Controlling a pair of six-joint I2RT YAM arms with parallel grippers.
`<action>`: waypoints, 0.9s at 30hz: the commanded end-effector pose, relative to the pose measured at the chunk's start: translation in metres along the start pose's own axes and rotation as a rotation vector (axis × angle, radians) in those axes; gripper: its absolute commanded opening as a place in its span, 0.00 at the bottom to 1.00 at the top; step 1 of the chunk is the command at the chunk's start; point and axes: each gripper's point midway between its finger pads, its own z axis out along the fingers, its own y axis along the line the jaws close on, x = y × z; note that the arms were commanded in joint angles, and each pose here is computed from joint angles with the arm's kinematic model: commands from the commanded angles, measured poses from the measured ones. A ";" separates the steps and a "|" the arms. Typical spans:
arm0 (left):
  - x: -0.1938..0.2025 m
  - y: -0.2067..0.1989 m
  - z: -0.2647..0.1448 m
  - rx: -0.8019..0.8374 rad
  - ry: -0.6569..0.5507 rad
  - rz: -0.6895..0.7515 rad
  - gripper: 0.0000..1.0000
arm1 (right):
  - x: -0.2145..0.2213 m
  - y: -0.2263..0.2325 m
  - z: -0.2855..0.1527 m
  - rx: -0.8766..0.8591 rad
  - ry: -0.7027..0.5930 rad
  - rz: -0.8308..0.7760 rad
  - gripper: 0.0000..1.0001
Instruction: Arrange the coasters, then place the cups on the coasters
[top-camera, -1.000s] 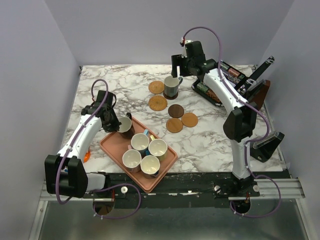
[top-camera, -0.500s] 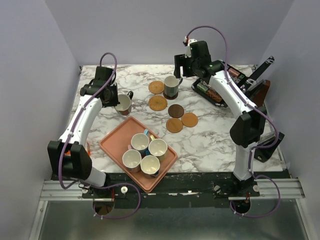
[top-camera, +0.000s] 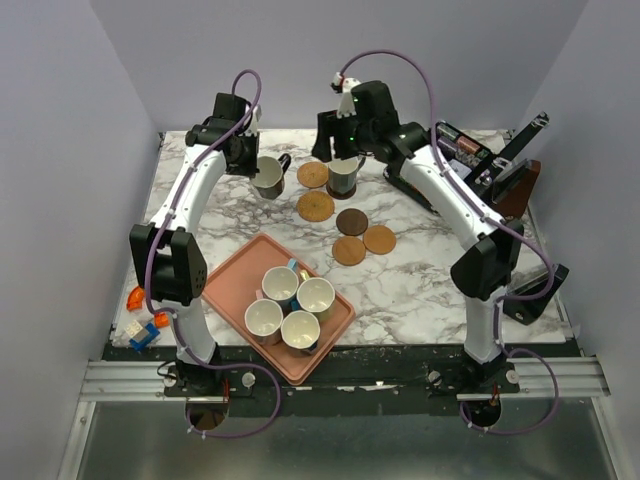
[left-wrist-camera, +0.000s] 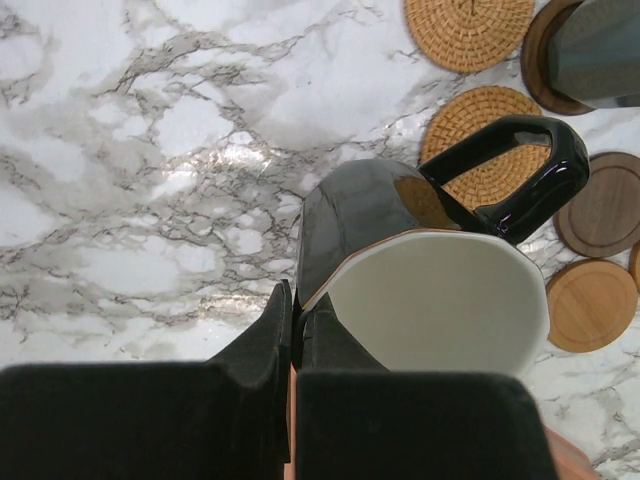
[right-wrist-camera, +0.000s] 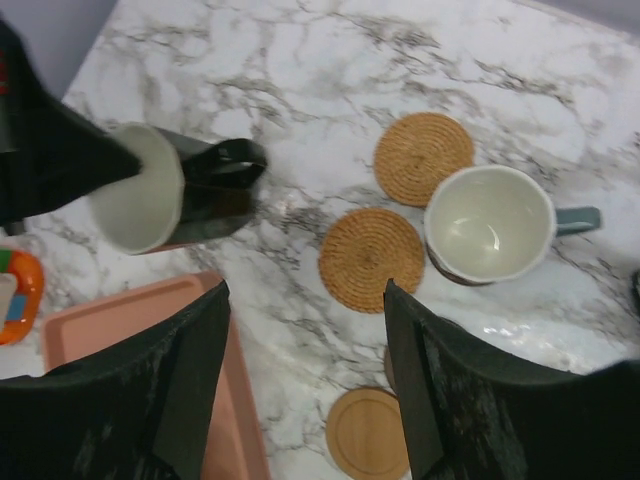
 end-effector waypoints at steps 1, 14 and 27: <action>-0.032 -0.026 -0.012 0.079 -0.068 0.039 0.00 | 0.002 0.047 0.009 -0.094 0.028 -0.012 0.68; -0.028 -0.069 -0.011 0.117 -0.070 -0.001 0.00 | 0.035 0.048 0.044 -0.048 0.114 -0.006 0.57; -0.035 -0.112 -0.017 0.186 -0.119 -0.058 0.00 | 0.042 0.031 0.052 0.043 0.143 0.001 0.07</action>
